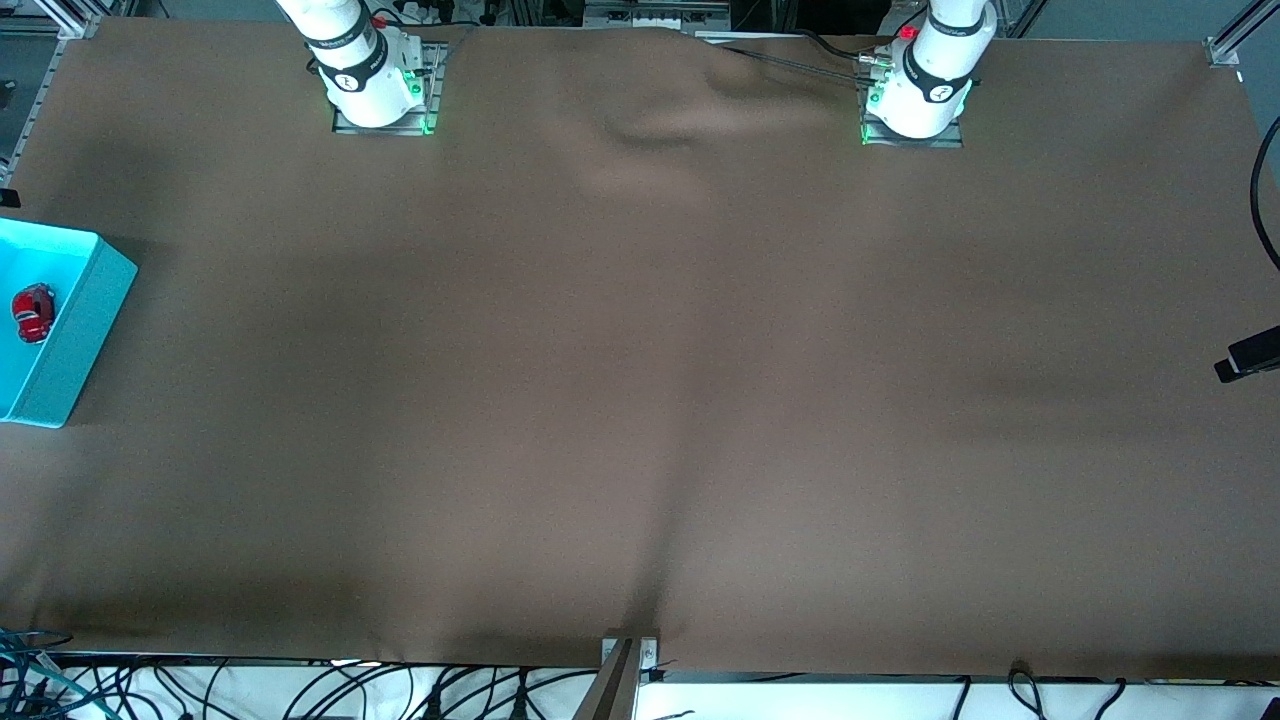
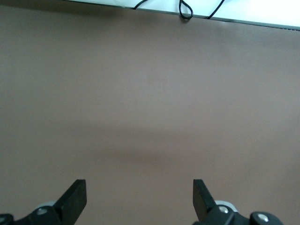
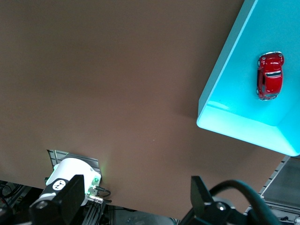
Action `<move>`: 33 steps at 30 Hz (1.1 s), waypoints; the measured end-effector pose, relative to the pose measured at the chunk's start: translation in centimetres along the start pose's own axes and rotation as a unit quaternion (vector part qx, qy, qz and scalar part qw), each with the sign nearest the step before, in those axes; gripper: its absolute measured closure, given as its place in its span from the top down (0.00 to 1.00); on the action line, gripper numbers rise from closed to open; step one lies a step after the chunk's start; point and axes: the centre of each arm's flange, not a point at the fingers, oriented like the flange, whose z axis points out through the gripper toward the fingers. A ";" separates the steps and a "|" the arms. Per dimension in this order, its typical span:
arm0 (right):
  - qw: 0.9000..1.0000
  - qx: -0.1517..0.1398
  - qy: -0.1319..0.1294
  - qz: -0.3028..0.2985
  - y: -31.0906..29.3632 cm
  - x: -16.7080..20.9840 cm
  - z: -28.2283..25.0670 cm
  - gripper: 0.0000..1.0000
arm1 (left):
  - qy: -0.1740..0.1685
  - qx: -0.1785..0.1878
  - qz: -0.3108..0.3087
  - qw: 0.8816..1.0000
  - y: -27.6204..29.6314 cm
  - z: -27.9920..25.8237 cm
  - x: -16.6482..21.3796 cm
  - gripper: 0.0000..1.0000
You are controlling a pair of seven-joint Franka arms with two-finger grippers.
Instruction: Wind red beetle toy and store in blue box
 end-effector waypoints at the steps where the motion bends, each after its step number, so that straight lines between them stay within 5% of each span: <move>1: 1.000 -0.001 0.000 0.000 -0.5 0.2 -0.1 1.00 | 0.001 0.000 0.000 1.000 0.0 -0.1 0.0 1.00; 33: 0.997 -0.048 -0.001 0.055 -16.6 4.8 -2.0 1.00 | 0.002 0.005 -0.059 0.998 -7.5 -5.8 -4.2 1.00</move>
